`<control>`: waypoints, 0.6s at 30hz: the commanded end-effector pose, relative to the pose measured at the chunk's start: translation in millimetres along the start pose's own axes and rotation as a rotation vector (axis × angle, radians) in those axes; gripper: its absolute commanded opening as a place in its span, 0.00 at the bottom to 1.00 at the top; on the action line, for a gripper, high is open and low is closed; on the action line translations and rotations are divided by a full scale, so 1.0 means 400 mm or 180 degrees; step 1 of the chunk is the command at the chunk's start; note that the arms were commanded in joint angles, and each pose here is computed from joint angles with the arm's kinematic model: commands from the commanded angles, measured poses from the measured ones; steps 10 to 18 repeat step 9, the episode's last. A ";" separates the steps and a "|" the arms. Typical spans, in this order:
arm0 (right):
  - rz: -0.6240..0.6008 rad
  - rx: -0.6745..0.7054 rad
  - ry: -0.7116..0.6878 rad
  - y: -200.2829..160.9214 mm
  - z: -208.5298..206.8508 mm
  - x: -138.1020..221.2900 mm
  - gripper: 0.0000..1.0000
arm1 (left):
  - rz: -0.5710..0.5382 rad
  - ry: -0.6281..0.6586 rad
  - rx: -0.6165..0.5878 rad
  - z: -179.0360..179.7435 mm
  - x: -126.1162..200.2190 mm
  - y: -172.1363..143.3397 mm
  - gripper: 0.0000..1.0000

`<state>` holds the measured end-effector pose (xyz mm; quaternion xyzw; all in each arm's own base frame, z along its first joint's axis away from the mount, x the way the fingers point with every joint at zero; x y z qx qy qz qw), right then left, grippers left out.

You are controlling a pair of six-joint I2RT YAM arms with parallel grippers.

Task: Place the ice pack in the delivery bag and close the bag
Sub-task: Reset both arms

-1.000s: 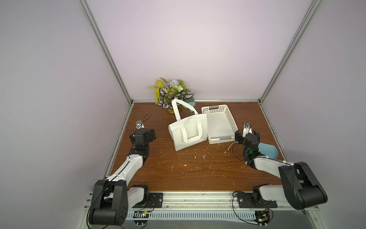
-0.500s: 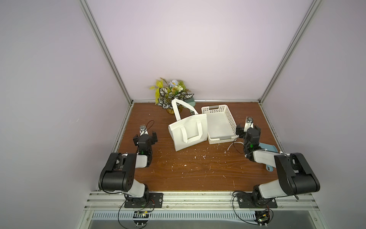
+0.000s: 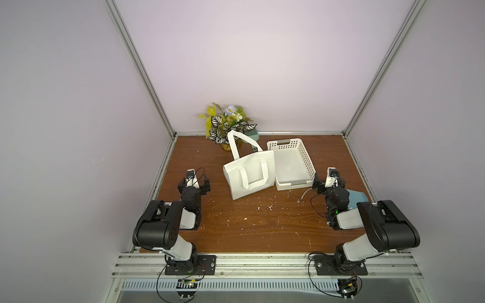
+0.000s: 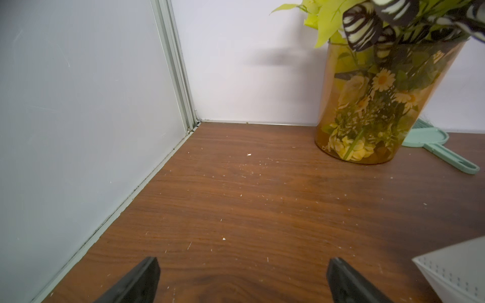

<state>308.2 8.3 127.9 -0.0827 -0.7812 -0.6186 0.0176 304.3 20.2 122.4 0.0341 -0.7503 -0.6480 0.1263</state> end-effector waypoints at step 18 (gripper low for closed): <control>-0.0080 -0.0040 0.0074 0.012 -0.001 -0.007 0.99 | -0.0148 -0.0060 -0.0002 -0.012 0.000 0.022 1.00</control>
Point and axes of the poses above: each gripper's point midway between its finger pads, its own x axis back along the fingers, its own z axis along the line the jaws close on, y = z × x, the point moved 6 cm from there along x, back along the fingers, and after that the axes turned 10 degrees about x, right-handed, at the moved point
